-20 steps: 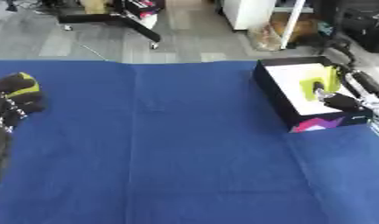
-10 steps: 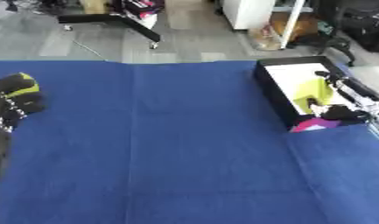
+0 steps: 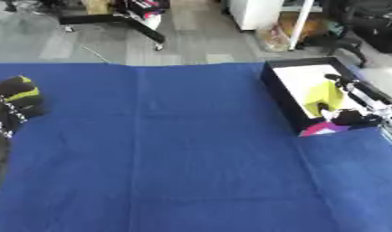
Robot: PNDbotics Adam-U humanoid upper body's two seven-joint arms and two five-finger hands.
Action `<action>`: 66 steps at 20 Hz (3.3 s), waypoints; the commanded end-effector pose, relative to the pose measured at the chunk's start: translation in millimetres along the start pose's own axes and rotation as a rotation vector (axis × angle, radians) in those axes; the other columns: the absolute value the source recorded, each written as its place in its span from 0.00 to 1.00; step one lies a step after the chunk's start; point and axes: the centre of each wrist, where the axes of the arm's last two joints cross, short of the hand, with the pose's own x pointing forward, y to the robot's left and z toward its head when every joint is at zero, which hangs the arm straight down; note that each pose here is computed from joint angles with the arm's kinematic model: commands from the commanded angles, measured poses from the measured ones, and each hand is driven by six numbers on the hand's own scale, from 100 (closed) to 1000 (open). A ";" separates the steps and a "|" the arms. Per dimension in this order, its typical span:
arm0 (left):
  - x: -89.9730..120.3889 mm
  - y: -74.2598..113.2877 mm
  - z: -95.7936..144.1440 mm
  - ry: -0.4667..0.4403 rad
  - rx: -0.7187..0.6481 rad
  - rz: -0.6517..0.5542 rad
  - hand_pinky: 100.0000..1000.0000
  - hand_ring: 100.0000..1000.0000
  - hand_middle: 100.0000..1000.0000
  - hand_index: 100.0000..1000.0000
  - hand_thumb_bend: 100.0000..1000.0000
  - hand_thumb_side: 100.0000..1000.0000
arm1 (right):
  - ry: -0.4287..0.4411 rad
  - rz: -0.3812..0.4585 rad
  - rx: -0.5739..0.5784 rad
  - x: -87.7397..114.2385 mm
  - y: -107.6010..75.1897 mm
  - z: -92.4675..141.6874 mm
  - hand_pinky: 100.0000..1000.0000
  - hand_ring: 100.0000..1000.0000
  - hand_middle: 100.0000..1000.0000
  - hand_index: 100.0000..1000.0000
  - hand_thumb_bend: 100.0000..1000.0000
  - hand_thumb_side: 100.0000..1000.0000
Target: Pick up the objects with one hand, pass them to the other hand, and then place them into the box on the other side of the table.
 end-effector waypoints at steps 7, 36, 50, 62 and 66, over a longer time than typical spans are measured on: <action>9.8 0.0 -3.8 -0.040 -0.012 -0.006 0.73 0.72 0.72 0.82 0.48 0.70 | -0.024 0.095 -0.053 1.3 -20.6 -0.9 1.00 1.00 1.00 1.00 0.00 0.14; 8.5 1.4 -2.7 -0.038 -0.003 -0.009 0.73 0.72 0.72 0.82 0.48 0.70 | 0.007 0.035 -0.194 6.8 -34.8 1.7 0.97 1.00 1.00 1.00 0.00 1.00; 8.9 1.5 -2.9 -0.040 -0.003 -0.010 0.73 0.72 0.72 0.82 0.47 0.70 | 0.057 0.000 -0.194 5.3 -32.9 1.5 0.97 1.00 1.00 1.00 0.00 1.00; 9.2 1.4 -3.2 -0.040 -0.006 -0.011 0.73 0.72 0.72 0.82 0.47 0.70 | 0.002 0.099 -0.154 8.6 -34.6 1.4 0.94 0.91 0.81 1.00 0.00 0.44; 9.1 1.5 -3.0 -0.040 -0.006 -0.011 0.73 0.72 0.72 0.82 0.47 0.70 | -0.011 0.129 -0.124 8.5 -33.8 1.7 0.94 0.91 0.81 1.00 0.00 0.00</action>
